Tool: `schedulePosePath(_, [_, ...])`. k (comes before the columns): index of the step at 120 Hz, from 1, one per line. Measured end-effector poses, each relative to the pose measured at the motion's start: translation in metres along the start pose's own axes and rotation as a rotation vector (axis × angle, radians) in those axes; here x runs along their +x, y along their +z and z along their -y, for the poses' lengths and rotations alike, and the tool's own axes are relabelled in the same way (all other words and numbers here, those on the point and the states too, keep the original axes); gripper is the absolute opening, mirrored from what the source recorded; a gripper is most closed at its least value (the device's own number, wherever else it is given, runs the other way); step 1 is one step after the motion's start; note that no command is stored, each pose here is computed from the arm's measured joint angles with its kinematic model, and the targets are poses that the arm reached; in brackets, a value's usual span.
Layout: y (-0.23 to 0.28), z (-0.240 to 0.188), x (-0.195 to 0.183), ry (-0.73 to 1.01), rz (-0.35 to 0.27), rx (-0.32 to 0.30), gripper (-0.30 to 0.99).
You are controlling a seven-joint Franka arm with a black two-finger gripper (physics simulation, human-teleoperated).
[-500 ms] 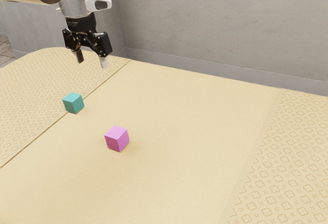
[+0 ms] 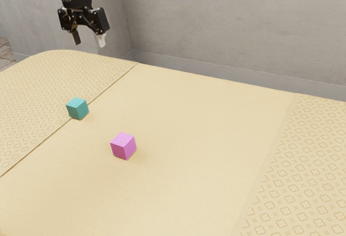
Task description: Pick up the blue block with one arm, and put the blue block on the pink block with one arm
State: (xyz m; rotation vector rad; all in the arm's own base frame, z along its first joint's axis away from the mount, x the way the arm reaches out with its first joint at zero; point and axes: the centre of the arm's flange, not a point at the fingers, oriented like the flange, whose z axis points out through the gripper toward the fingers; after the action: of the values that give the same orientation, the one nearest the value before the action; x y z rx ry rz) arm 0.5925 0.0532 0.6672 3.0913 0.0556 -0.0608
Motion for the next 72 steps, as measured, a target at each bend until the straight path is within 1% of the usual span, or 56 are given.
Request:
schedulePosePath(6, [0.001, -0.006, 0.0, 0.008, 0.006, 0.005, 0.69])
schedulePosePath(19, [0.002, -0.013, -0.001, -0.002, 0.017, 0.04, 0.69])
schedulePosePath(45, [0.0, -0.004, -0.005, -0.015, 0.025, 0.017, 0.69])
schedulePosePath(46, [-0.004, -0.004, -0.006, -0.014, 0.018, 0.016, 0.69])
schedulePosePath(54, [-0.086, -0.012, -0.055, -0.005, -0.135, 0.016, 0.69])
schedulePosePath(58, [-0.112, -0.022, -0.076, 0.012, -0.183, 0.015, 0.69])
schedulePosePath(64, [-0.131, -0.039, -0.095, 0.044, -0.213, 0.015, 0.69])
schedulePosePath(72, [-0.138, -0.058, -0.108, 0.083, -0.215, 0.018, 0.69])
